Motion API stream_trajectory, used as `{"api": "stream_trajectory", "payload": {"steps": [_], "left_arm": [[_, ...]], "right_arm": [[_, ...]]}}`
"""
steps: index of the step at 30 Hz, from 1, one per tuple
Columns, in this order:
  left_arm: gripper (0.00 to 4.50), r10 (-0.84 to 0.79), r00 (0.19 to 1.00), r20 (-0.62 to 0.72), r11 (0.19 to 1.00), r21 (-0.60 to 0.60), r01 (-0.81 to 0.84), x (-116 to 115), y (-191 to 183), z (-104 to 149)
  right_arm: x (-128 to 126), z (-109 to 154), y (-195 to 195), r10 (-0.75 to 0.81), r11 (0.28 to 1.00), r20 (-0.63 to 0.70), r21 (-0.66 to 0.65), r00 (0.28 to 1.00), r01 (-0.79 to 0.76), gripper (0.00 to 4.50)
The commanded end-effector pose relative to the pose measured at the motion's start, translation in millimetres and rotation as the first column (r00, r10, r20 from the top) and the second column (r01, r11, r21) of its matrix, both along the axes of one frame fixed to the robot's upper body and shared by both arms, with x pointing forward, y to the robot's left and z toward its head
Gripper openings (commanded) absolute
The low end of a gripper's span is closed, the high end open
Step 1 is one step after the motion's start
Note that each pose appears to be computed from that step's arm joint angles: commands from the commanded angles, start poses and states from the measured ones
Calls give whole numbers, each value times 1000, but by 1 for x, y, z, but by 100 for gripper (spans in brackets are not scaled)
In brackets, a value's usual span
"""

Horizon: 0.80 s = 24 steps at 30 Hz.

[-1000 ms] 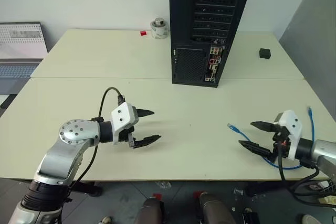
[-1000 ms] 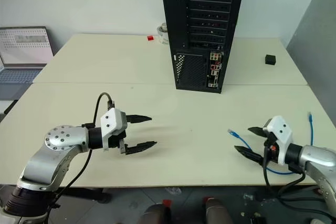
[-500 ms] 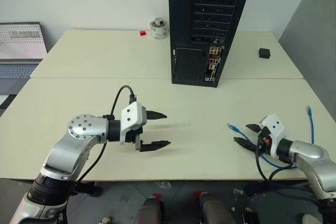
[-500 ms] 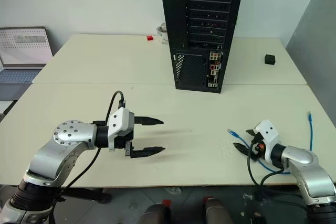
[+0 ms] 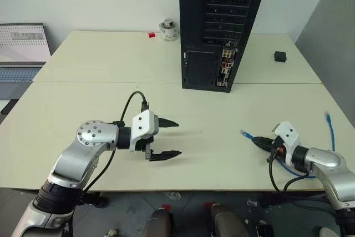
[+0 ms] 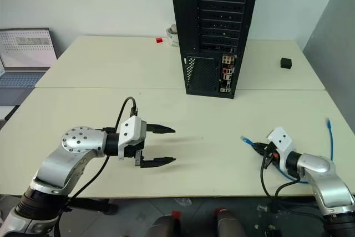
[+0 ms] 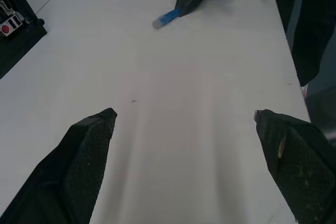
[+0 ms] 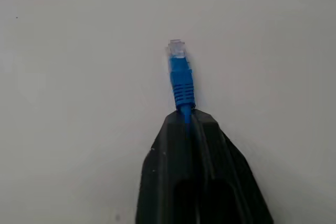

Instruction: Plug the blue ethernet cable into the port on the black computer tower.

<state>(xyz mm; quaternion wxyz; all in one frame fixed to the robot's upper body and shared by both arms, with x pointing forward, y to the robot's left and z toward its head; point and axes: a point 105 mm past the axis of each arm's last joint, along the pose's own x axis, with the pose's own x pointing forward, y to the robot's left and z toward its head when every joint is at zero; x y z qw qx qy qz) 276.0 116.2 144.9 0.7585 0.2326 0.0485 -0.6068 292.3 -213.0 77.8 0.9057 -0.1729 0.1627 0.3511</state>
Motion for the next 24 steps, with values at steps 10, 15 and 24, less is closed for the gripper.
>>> {"api": "stream_trajectory", "payload": {"steps": [10,15,24], "left_arm": [[450,-110,994,17,994,17,110,22,-28,-4],[450,-158,987,27,987,29,157,29,-37,-3],[450,-234,972,16,972,26,234,27,-50,-2]], "right_arm": [[-14,60,86,391,920,113,-79,913,-384,2],[-18,63,105,455,890,105,-92,884,-447,2],[-18,64,120,508,860,105,-119,855,-496,2]]}}
